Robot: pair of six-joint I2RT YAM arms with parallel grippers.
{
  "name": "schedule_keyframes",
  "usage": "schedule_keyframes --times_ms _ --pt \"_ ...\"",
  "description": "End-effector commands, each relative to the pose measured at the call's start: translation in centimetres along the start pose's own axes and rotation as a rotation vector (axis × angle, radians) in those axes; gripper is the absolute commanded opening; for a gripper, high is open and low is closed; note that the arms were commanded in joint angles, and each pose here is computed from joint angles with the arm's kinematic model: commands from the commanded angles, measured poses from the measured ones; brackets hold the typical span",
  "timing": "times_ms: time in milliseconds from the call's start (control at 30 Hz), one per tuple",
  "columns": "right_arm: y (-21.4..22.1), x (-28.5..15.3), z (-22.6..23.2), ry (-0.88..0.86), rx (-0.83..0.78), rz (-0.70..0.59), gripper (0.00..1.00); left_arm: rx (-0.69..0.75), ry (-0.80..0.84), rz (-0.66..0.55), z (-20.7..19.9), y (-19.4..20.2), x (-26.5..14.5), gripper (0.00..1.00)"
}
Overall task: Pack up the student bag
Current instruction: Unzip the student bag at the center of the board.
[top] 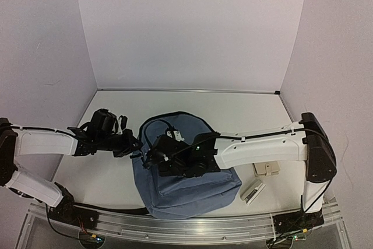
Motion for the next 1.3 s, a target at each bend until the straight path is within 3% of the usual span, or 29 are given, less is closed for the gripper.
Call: schedule_keyframes --times_ms 0,267,1267 --pt "-1.7 -1.2 -0.3 0.019 0.021 -0.076 0.00 0.028 0.050 -0.037 -1.4 -0.6 -1.1 0.00" --pt "-3.5 -2.9 -2.9 0.124 -0.005 -0.188 0.00 0.024 0.020 -0.050 -1.1 -0.7 -1.6 0.00" --pt "-10.2 -3.5 -16.1 0.541 0.007 -0.379 0.00 0.023 -0.060 -0.027 0.4 -0.2 -1.6 0.00"
Point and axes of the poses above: each gripper's point midway between its finger pads, its own x axis out along the fingers, its own z axis along the line the jaws close on, y = z × x, the point moved 5 cm from there along -x, back along the fingers, and after that the axes turned 14 degrees about x, right-handed, at the moved point
